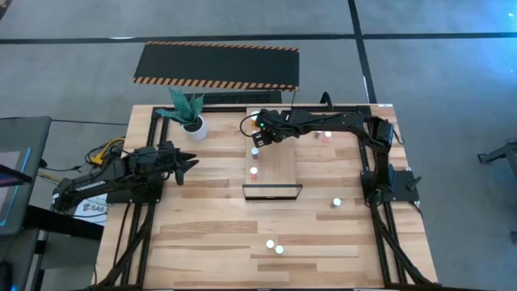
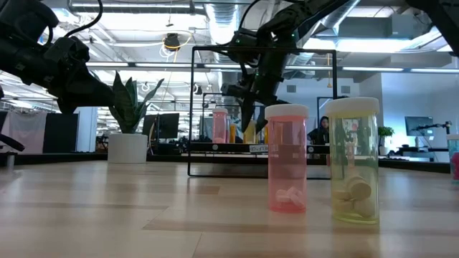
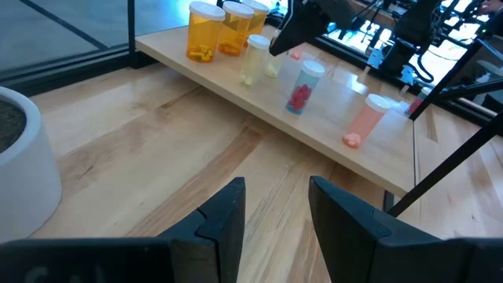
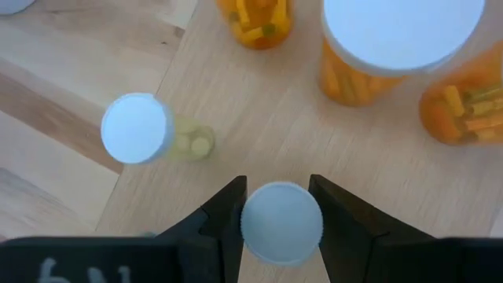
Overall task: Pick and place medicine bottles onto shelf by color
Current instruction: Put the top small yellow pill bottle on the shelf aligned with the other small yellow pill bottle, then put the bottom small blue pill bottle on the shelf aligned with the other small blue pill bottle
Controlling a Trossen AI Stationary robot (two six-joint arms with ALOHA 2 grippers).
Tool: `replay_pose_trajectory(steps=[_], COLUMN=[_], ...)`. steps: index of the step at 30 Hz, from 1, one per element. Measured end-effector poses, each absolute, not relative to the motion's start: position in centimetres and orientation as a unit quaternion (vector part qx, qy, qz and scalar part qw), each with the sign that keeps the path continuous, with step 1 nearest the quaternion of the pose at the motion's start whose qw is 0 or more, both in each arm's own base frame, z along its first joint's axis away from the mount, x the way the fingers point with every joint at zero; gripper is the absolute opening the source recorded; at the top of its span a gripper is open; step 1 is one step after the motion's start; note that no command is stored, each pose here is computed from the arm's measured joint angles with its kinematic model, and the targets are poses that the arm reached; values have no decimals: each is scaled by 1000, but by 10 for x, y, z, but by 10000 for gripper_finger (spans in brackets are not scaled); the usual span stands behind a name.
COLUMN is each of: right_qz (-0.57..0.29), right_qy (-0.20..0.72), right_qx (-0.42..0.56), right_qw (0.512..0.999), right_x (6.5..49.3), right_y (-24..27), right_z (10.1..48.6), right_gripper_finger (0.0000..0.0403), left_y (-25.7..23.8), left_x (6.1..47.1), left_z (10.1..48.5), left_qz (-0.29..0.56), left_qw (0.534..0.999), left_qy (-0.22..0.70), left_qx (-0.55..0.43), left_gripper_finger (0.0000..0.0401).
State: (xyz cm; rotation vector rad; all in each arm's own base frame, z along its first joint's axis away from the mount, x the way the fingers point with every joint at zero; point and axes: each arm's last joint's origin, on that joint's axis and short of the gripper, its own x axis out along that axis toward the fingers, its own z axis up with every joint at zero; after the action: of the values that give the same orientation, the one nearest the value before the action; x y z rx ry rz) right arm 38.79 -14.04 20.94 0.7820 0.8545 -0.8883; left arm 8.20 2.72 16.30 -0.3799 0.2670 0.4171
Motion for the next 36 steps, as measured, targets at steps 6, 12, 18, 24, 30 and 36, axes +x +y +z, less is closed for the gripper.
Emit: replay_pose_trajectory(steps=[6, 12, 18, 24, 30, 36], right_qz=[-406, -404, -409, -421, -424, -427], right_qy=[391, 392, 395, 402, 415, 431], right_qx=[357, 356, 362, 374, 373, 374], right_qw=[745, 746, 739, 722, 713, 701], right_x=[388, 389, 388, 384, 380, 380], right_y=[-140, -138, -137, -136, -132, -126], right_z=[209, 209, 209, 207, 214, 231], right_gripper_finger=[166, 175, 191, 219, 247, 258], left_y=[27, 27, 27, 27, 27, 27], left_x=[82, 82, 82, 82, 82, 82], left_z=[163, 163, 163, 163, 163, 163], left_qz=[205, 205, 205, 205, 205, 205], left_qw=[952, 952, 952, 952, 952, 952], left_qy=[131, 131, 131, 131, 131, 131], left_qx=[-187, -187, -187, -187, -187, -187], left_gripper_finger=[128, 128, 128, 128, 128, 128])
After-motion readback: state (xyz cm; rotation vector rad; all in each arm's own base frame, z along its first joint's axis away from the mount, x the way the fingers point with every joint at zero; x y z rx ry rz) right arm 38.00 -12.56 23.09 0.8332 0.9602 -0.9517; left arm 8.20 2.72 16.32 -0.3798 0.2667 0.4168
